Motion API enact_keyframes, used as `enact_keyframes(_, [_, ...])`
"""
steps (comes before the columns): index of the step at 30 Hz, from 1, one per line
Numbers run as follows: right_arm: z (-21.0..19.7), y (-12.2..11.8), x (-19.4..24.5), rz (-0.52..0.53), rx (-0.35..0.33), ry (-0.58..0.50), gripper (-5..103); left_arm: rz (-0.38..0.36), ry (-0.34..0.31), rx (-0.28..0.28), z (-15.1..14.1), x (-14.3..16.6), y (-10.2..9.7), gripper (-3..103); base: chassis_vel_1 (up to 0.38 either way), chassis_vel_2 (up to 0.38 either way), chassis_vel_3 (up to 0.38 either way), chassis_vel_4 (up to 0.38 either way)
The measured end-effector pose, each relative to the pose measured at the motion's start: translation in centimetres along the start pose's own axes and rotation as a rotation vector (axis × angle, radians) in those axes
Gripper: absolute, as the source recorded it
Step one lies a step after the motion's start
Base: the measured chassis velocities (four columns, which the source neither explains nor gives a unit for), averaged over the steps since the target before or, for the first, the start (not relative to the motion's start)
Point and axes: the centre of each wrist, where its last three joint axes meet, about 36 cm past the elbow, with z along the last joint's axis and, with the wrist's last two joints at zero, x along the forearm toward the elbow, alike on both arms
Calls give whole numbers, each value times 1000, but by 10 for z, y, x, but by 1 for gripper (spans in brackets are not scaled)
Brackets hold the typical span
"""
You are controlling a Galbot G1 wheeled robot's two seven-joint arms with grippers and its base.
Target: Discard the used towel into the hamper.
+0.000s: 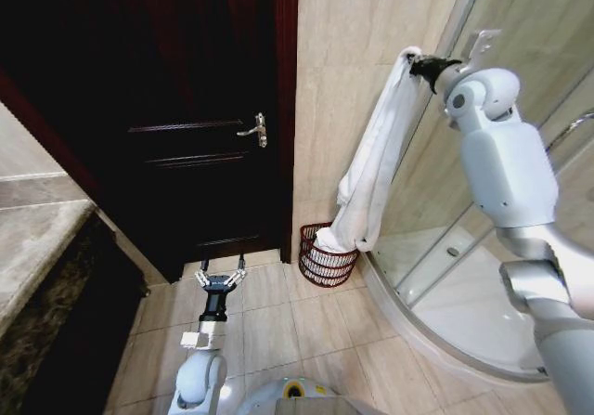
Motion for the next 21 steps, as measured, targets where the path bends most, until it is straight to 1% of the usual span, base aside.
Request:
enact_keyframes(10, [0, 4, 12, -11, 6, -7, 5, 3, 2, 3, 0, 0, -2, 100, -68, 62, 72, -70])
enact_keyframes(14, [2, 7, 18, -18, 10, -2, 5, 4, 3, 4, 1, 0, -3, 100, -17, 12, 7, -11])
enact_keyframes(21, [4, 11, 31, 3, 9, 22, 5, 4, 6, 2, 1, 1, -2, 100, 0, 0, 0, 0])
